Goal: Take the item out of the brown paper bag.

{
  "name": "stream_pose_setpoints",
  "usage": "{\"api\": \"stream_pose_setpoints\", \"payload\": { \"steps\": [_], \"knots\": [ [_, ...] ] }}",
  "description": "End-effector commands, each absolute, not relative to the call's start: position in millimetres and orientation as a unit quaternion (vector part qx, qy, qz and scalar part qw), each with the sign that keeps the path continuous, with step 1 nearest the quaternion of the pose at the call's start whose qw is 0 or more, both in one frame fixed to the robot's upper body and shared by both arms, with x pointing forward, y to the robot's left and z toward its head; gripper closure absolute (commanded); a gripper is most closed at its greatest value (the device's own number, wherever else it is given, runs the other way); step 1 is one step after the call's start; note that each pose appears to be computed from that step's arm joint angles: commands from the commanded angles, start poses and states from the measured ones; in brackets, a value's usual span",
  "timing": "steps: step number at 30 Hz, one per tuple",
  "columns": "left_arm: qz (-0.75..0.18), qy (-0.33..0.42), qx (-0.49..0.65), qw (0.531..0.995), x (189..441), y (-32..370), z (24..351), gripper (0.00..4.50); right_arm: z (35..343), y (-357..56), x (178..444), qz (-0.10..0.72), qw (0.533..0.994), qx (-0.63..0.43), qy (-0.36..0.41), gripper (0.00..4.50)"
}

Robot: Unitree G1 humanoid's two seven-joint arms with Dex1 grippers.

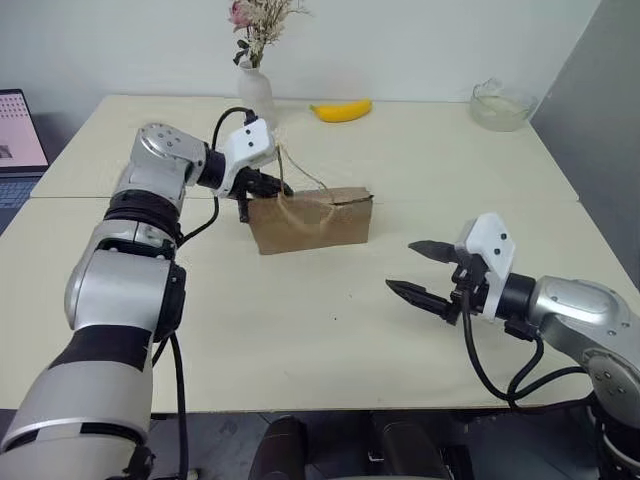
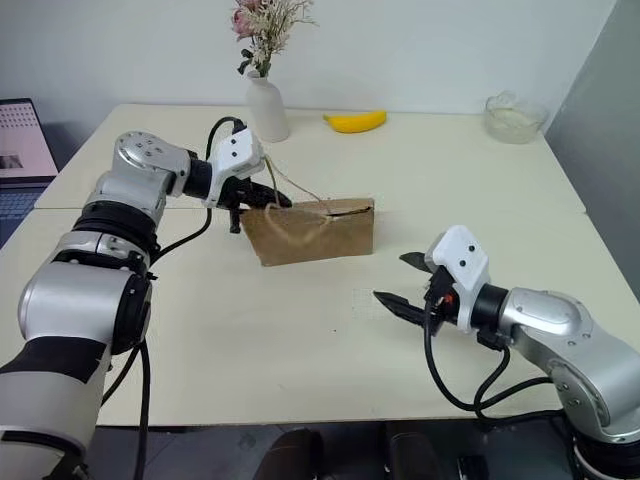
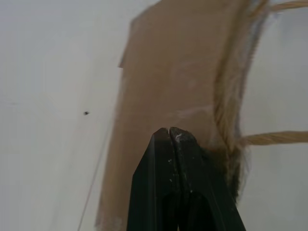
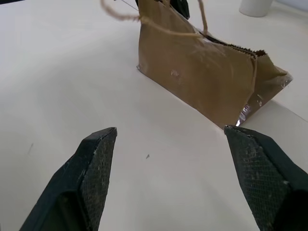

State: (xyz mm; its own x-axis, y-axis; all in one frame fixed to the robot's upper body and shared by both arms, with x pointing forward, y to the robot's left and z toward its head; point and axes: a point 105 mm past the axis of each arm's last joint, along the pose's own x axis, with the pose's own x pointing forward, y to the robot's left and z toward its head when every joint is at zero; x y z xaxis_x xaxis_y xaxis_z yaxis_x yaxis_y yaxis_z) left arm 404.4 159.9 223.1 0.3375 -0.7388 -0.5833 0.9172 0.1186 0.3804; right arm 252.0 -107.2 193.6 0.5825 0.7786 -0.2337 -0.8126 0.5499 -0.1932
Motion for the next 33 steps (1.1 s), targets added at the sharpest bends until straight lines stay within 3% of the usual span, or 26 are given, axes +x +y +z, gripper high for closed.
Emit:
{"api": "stream_pose_setpoints", "payload": {
  "steps": [1,7,10,12,15,18,22,25,33],
  "knots": [
    [-0.599,0.117,0.361,0.705,388.2,155.8,223.3,4.48,200.6,-107.7,247.7,0.462,0.873,-0.149,0.045,0.74],
    [-0.643,0.123,0.344,0.673,348.8,144.1,200.8,4.48,200.9,-109.2,248.7,0.482,0.860,-0.160,0.055,0.74],
    [-0.629,0.100,0.343,0.690,339.4,137.8,200.0,4.48,200.0,-112.3,248.8,0.491,0.851,-0.176,0.065,0.74],
    [-0.595,0.043,0.379,0.708,342.2,135.8,210.2,4.48,200.0,-113.6,248.8,0.497,0.845,-0.183,0.068,0.74],
    [-0.577,0.006,0.404,0.710,332.9,140.5,220.2,3.93,198.3,-114.1,246.3,0.508,0.837,-0.188,0.076,0.74],
    [-0.592,0.005,0.417,0.689,309.1,145.0,212.4,2.98,193.6,-114.2,240.9,0.522,0.828,-0.186,0.090,0.74],
    [-0.615,0.015,0.401,0.679,276.4,146.5,190.8,1.67,188.2,-110.7,233.2,0.541,0.815,-0.179,0.104,0.74],
    [-0.639,0.052,0.427,0.637,252.0,156.1,160.4,0.78,187.2,-107.8,228.8,0.553,0.808,-0.172,0.109,0.74],
    [-0.645,0.002,0.467,0.604,250.3,137.6,136.4,0.78,183.6,-102.8,223.4,0.566,0.799,-0.165,0.119,0.74]
  ]
}}
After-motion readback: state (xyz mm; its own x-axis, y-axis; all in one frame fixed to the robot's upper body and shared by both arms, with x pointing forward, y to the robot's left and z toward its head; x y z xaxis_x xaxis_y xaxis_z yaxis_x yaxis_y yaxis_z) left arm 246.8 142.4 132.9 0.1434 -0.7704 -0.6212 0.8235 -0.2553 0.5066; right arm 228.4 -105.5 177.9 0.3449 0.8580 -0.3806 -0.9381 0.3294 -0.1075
